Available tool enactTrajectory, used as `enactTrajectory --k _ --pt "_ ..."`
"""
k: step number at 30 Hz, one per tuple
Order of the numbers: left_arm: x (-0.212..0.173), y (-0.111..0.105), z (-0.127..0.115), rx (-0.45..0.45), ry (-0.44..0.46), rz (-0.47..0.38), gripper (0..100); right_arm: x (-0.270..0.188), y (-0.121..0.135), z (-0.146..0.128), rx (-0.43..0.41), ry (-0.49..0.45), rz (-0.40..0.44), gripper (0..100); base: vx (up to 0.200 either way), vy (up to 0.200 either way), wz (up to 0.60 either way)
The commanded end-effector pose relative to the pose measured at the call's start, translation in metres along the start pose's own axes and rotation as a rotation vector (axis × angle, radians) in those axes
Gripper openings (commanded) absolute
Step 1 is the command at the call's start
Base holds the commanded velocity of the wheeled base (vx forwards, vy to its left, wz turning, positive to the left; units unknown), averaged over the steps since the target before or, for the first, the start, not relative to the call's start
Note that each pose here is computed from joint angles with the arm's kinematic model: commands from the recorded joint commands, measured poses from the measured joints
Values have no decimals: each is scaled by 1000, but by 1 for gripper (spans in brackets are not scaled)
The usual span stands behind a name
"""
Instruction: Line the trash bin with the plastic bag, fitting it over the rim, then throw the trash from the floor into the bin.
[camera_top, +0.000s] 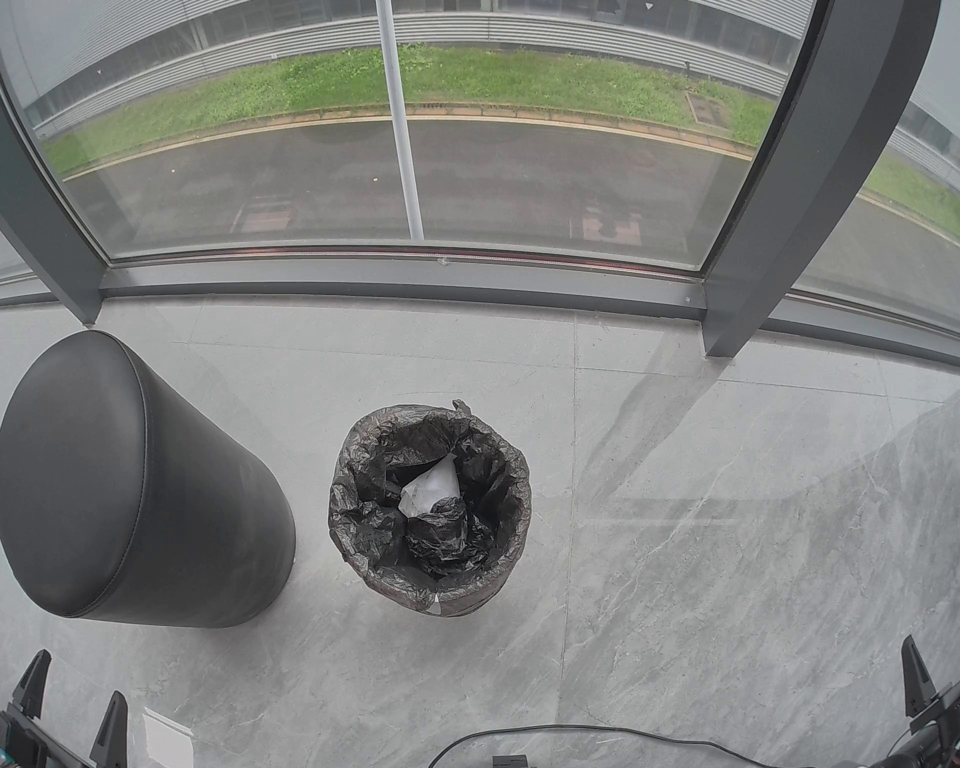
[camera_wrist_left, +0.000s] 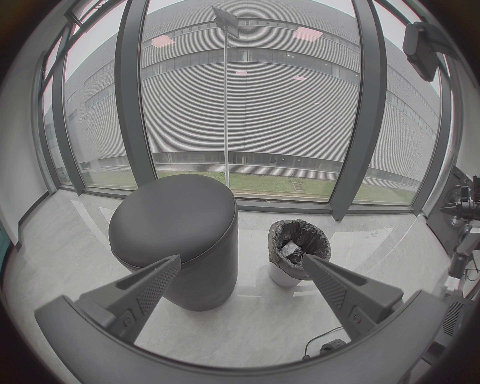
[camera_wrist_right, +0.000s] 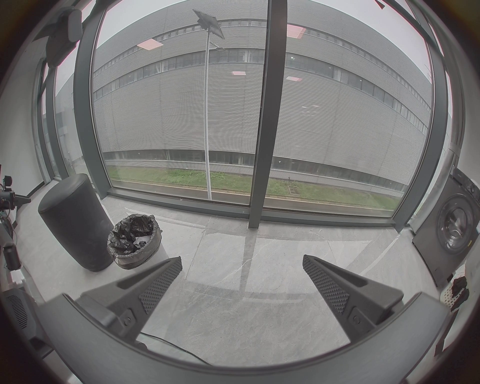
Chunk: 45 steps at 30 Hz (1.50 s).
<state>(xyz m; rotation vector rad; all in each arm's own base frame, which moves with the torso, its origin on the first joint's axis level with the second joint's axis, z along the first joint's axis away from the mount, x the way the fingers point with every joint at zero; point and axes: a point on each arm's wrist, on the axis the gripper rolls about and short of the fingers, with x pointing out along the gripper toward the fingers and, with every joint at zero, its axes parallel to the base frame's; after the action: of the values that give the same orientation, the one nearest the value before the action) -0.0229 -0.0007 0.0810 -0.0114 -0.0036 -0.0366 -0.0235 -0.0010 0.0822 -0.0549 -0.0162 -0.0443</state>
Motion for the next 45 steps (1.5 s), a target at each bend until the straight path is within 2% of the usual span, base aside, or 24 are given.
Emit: enactTrajectory --k 1,3,10,16,18,20,21,23,27,29,30,31,45 --pt "0 0 -5 -1 2 0 100 -1 0 0 5 -12 -3 100 0 0 0" --pt "0 0 -5 -1 2 0 100 -1 0 0 11 -12 -3 100 0 0 0" --pt "0 0 -5 -1 4 0 100 -1 2 0 6 -16 85 100 0 0 0" --pt "0 0 -5 -1 4 0 100 -1 1 -1 -30 -15 61 100 0 0 0" --pt "0 0 -5 -1 2 0 100 -1 1 -1 -17 -12 52 100 0 0 0" --pt "0 0 -5 -1 4 0 100 -1 -1 -1 76 -14 -47 100 0 0 0" --pt "0 0 -5 -1 1 0 100 0 -1 -2 110 -12 -56 100 0 0 0" --pt "0 0 -5 -1 2 0 100 0 -1 -2 120 -7 -45 100 0 0 0" --pt "0 0 -5 -1 4 0 100 0 -1 -2 102 -8 -30 100 0 0 0" --pt "0 0 -5 -1 4 0 100 0 1 -6 53 9 24 100 0 0 0" --pt "0 0 -5 -1 4 0 100 0 1 -6 53 9 24 100 0 0 0" --pt "0 0 -5 -1 2 0 100 0 2 -6 11 8 90 100 0 0 0" --pt "0 0 -5 -1 2 0 100 0 2 -6 34 11 92 100 0 0 0"
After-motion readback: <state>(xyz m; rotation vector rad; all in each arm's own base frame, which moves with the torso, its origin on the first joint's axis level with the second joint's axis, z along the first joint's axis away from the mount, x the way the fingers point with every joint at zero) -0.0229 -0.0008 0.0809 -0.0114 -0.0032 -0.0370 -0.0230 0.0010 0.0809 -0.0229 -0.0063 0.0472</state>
